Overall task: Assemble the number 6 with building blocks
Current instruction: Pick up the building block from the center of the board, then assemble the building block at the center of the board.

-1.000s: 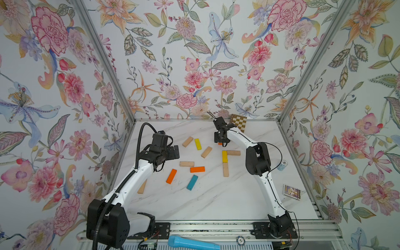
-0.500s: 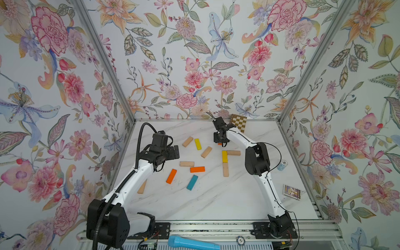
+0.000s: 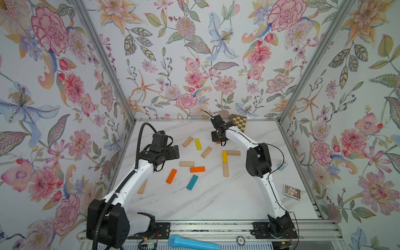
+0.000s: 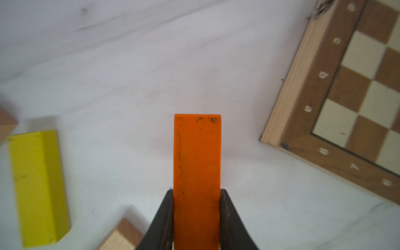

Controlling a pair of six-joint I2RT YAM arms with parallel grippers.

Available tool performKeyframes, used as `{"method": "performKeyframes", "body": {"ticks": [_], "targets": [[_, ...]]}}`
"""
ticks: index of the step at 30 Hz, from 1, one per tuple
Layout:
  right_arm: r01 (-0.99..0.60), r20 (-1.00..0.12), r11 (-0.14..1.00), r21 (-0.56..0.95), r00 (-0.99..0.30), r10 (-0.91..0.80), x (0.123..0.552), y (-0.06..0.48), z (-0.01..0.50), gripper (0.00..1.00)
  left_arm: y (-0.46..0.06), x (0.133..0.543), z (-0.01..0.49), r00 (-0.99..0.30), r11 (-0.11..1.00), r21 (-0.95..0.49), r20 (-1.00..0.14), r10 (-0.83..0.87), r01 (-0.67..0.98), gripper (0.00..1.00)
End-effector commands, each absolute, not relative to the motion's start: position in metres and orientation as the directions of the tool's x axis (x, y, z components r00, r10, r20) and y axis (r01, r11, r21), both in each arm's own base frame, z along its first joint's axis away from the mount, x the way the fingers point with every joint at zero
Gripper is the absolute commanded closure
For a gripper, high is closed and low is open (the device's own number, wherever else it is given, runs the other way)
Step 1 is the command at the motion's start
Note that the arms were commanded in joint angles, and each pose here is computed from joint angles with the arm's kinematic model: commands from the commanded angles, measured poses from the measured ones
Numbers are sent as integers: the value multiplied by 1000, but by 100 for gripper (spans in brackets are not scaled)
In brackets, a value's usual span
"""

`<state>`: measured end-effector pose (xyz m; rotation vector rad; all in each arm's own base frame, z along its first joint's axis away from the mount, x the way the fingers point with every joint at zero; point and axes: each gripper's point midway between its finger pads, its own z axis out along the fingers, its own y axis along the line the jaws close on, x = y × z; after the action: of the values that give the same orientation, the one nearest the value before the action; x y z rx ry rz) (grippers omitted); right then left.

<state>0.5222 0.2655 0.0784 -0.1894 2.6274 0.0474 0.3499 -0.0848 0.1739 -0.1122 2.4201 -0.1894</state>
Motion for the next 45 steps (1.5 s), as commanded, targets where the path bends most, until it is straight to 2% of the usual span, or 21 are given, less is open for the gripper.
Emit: {"method": "performKeyframes", "body": {"ticks": [1, 6, 11, 15, 21, 32, 45], "targets": [[-152, -577, 988, 16, -809, -115, 501, 257, 163, 80, -87, 350, 187, -730, 982, -190, -671, -132, -3, 3], [-65, -568, 998, 2, -822, -53, 449, 218, 184, 80, -90, 348, 193, -720, 978, -210, -680, -137, 13, 2], [156, -570, 988, -10, -812, 123, 387, 153, 181, 80, -92, 346, 201, -704, 972, -233, -695, -146, 28, 2], [402, -568, 912, 80, -733, 373, 346, 106, 168, 77, -100, 345, 205, -705, 960, -277, -690, -163, 49, 3], [588, -505, 755, 290, -576, 642, 315, 91, 141, 75, -106, 343, 204, -712, 948, -312, -679, -177, 62, 4], [774, -280, 512, 372, -433, 857, 314, 117, 78, 76, -108, 340, 211, -700, 943, -324, -692, -179, 79, 4], [887, -169, 307, 346, -263, 950, 332, 150, 41, 76, -109, 339, 206, -707, 943, -322, -685, -174, 81, 4]]}}
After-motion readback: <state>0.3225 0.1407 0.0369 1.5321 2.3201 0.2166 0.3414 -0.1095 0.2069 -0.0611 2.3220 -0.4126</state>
